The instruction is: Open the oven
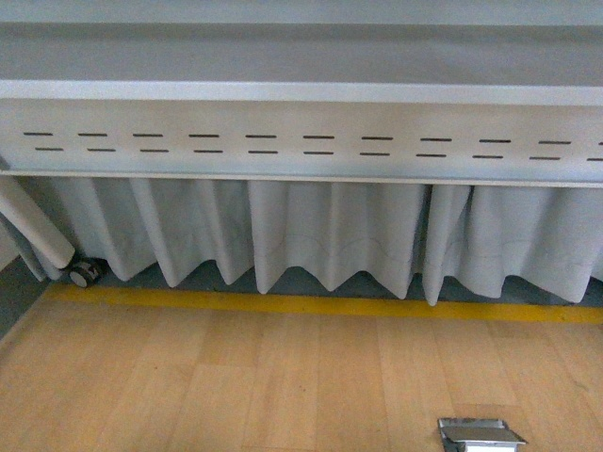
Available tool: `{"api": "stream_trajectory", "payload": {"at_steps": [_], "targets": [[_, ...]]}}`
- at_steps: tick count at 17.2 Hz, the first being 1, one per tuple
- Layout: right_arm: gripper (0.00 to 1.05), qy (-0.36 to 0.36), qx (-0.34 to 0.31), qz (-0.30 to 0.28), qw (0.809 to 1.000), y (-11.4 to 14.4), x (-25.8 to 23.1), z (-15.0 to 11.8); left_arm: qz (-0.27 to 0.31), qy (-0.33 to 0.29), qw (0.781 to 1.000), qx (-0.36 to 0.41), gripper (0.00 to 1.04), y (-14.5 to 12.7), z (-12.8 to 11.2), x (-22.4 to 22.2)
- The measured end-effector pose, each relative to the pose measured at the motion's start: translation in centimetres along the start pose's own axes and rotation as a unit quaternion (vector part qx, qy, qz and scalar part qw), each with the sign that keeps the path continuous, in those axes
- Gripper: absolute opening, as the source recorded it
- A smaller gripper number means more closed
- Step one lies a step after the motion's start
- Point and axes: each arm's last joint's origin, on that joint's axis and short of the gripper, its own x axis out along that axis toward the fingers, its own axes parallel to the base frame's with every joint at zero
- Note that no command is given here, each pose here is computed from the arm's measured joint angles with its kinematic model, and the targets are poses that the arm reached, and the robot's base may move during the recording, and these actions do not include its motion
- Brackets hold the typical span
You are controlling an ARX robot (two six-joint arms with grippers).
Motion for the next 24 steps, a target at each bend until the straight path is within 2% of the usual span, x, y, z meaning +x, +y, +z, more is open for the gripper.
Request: {"api": "stream_trajectory", "payload": {"at_steps": [24], "targets": [[0.98, 0.000, 0.000, 0.000, 1.000, 0.00, 0.00, 0.00, 0.000, 0.000, 1.000, 0.000, 0.98, 0.00, 0.00, 0.00]]}}
